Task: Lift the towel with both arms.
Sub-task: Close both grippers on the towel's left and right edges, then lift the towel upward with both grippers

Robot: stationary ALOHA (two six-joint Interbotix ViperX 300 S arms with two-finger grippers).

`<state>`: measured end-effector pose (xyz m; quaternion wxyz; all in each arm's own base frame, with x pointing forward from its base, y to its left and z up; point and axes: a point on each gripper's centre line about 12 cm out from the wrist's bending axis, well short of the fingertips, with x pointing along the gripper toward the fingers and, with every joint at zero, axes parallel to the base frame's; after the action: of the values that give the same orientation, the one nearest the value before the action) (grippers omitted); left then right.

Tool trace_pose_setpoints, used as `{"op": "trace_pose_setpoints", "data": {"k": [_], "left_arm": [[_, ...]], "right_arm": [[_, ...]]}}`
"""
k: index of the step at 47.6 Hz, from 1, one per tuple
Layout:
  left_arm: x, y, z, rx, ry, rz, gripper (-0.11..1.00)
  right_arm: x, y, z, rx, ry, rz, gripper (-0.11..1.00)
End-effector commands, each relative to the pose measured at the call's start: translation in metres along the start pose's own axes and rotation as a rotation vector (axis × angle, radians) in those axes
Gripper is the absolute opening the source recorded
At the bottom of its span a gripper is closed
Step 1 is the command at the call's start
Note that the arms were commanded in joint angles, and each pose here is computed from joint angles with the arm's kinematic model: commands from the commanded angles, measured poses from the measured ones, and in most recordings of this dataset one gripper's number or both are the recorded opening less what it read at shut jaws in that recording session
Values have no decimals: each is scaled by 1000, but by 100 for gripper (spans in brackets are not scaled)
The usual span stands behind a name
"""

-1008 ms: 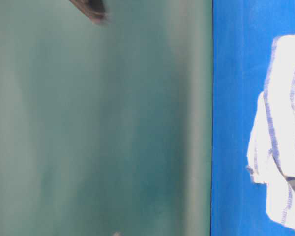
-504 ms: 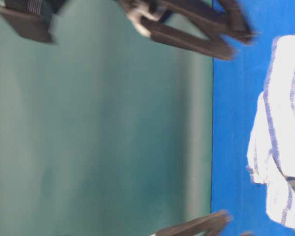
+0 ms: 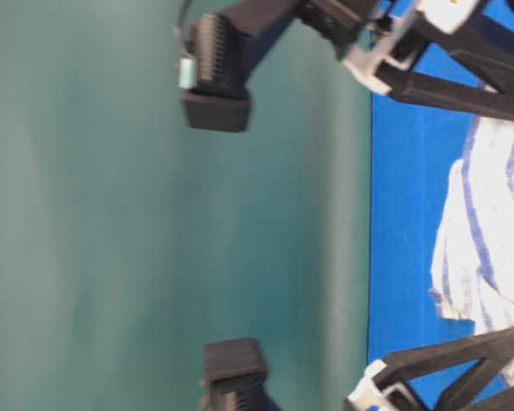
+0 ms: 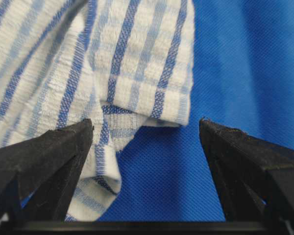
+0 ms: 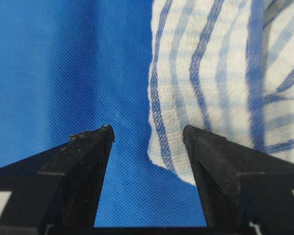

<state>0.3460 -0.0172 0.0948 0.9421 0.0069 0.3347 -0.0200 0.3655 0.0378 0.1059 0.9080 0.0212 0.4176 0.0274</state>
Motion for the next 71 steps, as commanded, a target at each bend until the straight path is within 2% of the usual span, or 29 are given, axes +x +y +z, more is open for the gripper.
{"op": "trace_pose_setpoints", "data": {"k": [1,5,10,14,20,24,27,29,31,38,45,59,71], "left_arm": [[4,3,8,-6,-31,7,91],[10,4,0,-8,-6,10,87],[16,4,-6,-7,14,10,74],[19,5,-5,-8,12,11,64],[18,7,-7,-13,29,16,41],[17,8,-11,-15,58,17,22],[16,8,-12,-15,78,17,9],[16,8,-12,-15,90,16,4],[15,8,-10,-15,97,16,4],[8,8,1,-16,104,14,4],[-10,7,28,-30,87,12,4],[-68,7,99,-18,49,6,4],[-126,14,153,-30,-10,20,4]], "right_arm": [[3,0,9,10,-34,2,63],[8,-2,6,26,-23,-3,63],[11,-7,6,41,-27,-11,63],[12,-9,6,47,-37,-15,63],[12,-14,7,56,-44,-24,58],[12,-17,8,62,-45,-29,41],[11,-18,8,61,-45,-30,22],[11,-18,8,60,-45,-30,9],[11,-18,9,58,-46,-30,4],[6,-17,14,57,-60,-28,4],[-11,-15,30,47,-89,-24,4],[-78,-16,86,-11,-179,-36,4],[-145,-26,122,-65,-239,-96,4]]}}
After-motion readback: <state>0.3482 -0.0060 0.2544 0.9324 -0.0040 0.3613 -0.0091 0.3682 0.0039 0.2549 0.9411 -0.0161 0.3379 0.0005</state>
